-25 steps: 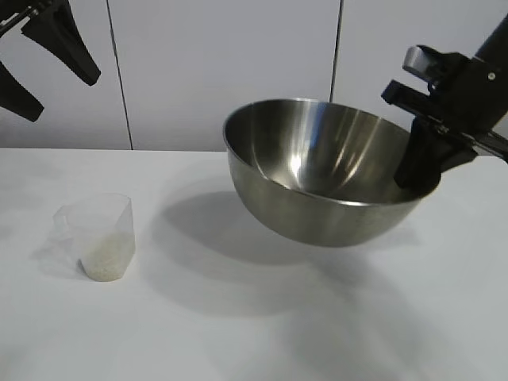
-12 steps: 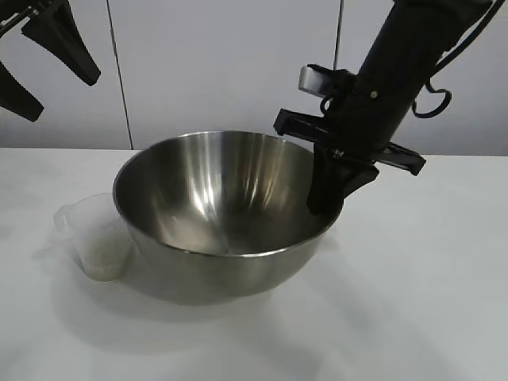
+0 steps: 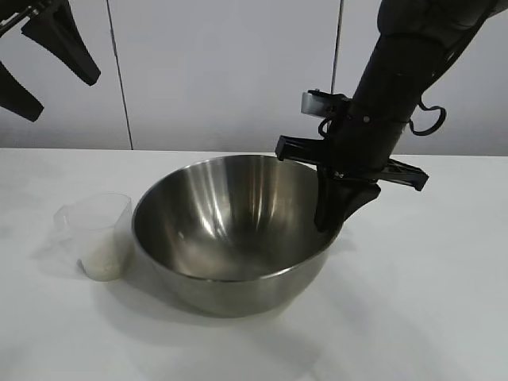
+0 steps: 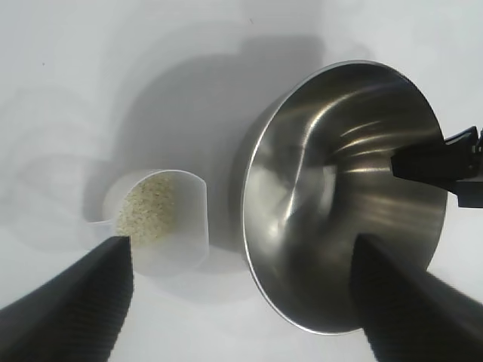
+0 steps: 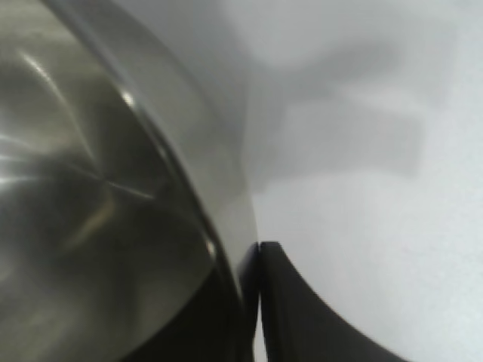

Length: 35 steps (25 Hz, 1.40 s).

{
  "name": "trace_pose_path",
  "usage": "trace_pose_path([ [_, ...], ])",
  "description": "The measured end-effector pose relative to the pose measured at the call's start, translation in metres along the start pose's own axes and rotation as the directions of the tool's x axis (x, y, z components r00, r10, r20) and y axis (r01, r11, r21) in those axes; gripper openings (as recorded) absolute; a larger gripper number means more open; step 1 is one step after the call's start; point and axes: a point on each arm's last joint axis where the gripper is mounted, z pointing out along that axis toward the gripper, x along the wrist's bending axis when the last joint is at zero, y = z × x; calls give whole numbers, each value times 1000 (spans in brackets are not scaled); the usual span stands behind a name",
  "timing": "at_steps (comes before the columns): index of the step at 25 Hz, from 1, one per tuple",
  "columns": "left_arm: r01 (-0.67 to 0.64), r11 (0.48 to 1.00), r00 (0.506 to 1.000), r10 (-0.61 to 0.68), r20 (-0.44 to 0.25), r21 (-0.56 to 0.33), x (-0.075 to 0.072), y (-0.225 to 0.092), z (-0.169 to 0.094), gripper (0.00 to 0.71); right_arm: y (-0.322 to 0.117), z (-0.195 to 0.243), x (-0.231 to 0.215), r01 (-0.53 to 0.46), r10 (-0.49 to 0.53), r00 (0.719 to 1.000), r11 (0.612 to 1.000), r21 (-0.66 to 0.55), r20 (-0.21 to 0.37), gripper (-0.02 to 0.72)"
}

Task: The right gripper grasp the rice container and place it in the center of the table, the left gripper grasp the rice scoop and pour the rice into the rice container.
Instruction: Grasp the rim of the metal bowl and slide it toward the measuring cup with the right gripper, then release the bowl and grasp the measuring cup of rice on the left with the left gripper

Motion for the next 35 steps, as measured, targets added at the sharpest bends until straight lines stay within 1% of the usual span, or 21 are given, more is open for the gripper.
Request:
trace_pose_path([
  [4,0,1000,1000,0,0,0,0,0,0,570,15,-35,-11,-18,22,999,994,-107,34,503],
  [7,0,1000,1000,0,0,0,0,0,0,570,27,-78,-26,-32,45,997,976,-215,58,505],
  [9,0,1000,1000,0,0,0,0,0,0,570,31,-104,-41,-44,70,994,961,-271,85,505],
  [11,0,1000,1000,0,-1,-3,0,0,0,570,31,-127,-60,-46,94,986,949,-311,141,505],
  [13,0,1000,1000,0,-1,-4,0,0,0,570,25,-153,-82,-47,129,969,935,-353,213,505],
  [14,0,1000,1000,0,-1,-4,0,0,0,570,20,-165,-92,-40,144,955,929,-369,259,503],
  [16,0,1000,1000,0,-1,-4,0,0,0,570,6,-198,-115,-34,199,913,907,-420,356,502],
  [17,0,1000,1000,0,-1,-4,0,0,0,570,-3,-216,-123,-34,232,891,891,-453,391,502],
  [19,0,1000,1000,0,-1,-4,0,0,0,570,-27,-254,-144,-50,323,835,851,-523,446,502],
  [21,0,1000,1000,0,-1,-4,0,0,0,570,-56,-292,-156,-69,412,782,803,-592,467,501],
  [22,0,1000,1000,0,-1,-4,0,0,0,570,-75,-312,-158,-73,455,756,773,-630,471,500],
  [23,0,1000,1000,0,-1,-4,0,0,0,570,-94,-332,-156,-67,491,735,739,-671,467,498],
  [25,0,1000,1000,0,-1,-4,0,0,0,570,-130,-364,-140,-28,531,715,672,-740,455,496],
  [26,0,1000,1000,0,-1,-4,0,0,0,570,-151,-379,-125,7,538,714,634,-773,447,496],
  [27,0,1000,1000,0,-1,-4,0,0,0,570,-172,-391,-109,44,539,720,593,-804,437,496],
  [28,0,1000,1000,0,-1,-4,0,0,0,570,-189,-399,-95,67,533,736,556,-828,417,496],
  [29,0,1000,1000,0,-1,-4,0,0,0,570,-211,-406,-78,94,522,756,510,-855,394,496],
  [31,0,1000,1000,0,-1,-4,0,0,0,570,-253,-411,-46,145,481,798,432,-890,363,496],
  [32,0,1000,1000,0,-1,-4,0,0,0,570,-269,-408,-34,164,450,820,407,-898,354,496],
  [33,0,1000,1000,0,-1,-4,0,0,0,570,-290,-406,-19,192,419,839,369,-909,347,496],
  [35,0,1000,1000,0,-1,-5,0,0,0,570,-328,-393,4,241,362,865,306,-921,347,496],
])
